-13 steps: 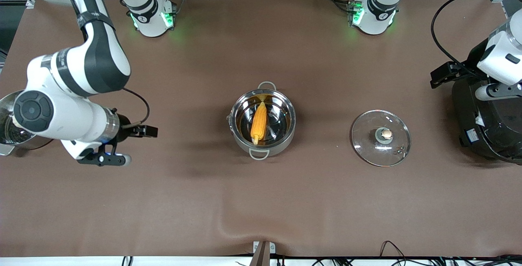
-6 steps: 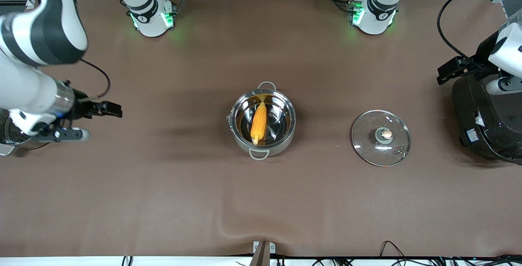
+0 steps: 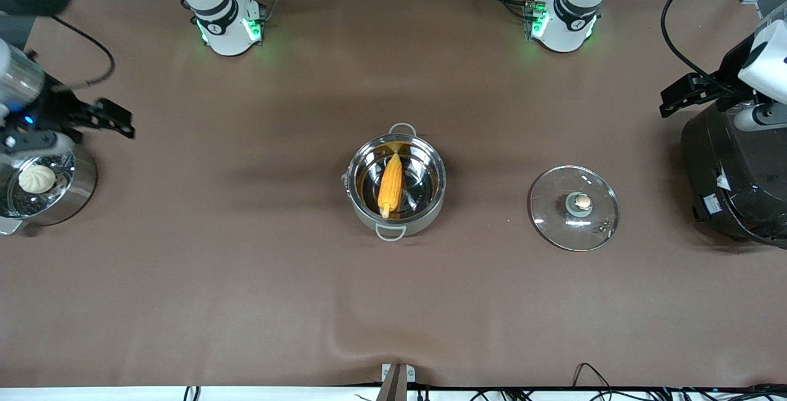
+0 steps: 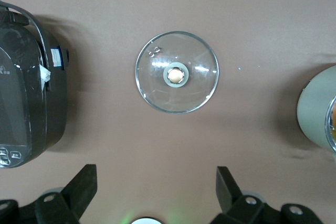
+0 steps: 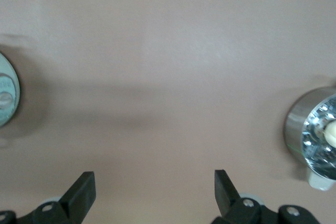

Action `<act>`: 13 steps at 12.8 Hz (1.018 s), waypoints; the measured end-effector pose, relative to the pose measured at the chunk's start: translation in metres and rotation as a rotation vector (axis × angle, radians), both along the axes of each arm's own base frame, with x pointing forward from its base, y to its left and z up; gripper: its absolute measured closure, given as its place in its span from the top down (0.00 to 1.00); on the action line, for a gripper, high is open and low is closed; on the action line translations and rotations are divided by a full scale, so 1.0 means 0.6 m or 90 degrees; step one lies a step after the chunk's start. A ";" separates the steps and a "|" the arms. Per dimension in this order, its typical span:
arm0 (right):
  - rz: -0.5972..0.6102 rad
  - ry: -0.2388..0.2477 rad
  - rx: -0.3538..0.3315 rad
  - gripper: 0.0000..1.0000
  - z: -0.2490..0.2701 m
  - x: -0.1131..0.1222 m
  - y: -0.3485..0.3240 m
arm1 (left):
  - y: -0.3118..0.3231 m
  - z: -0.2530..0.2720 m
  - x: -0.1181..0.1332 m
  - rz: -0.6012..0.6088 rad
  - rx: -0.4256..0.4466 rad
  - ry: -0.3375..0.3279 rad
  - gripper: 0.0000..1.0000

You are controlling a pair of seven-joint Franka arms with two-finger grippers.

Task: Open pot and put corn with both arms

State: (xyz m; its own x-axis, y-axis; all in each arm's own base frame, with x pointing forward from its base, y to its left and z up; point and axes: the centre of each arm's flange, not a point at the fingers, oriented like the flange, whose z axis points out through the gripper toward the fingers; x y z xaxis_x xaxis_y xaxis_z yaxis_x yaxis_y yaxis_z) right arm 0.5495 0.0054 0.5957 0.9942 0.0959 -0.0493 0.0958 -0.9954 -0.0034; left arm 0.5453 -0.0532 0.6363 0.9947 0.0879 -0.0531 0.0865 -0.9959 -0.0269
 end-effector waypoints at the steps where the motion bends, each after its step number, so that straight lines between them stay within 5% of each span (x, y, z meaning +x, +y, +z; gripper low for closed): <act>1: -0.004 0.006 0.000 1.00 0.007 -0.008 -0.016 | 0.000 0.000 -0.001 0.000 0.000 0.002 1.00; 13: -0.001 0.010 0.002 1.00 0.022 -0.017 -0.054 | -0.005 0.016 -0.006 -0.004 0.000 0.003 1.00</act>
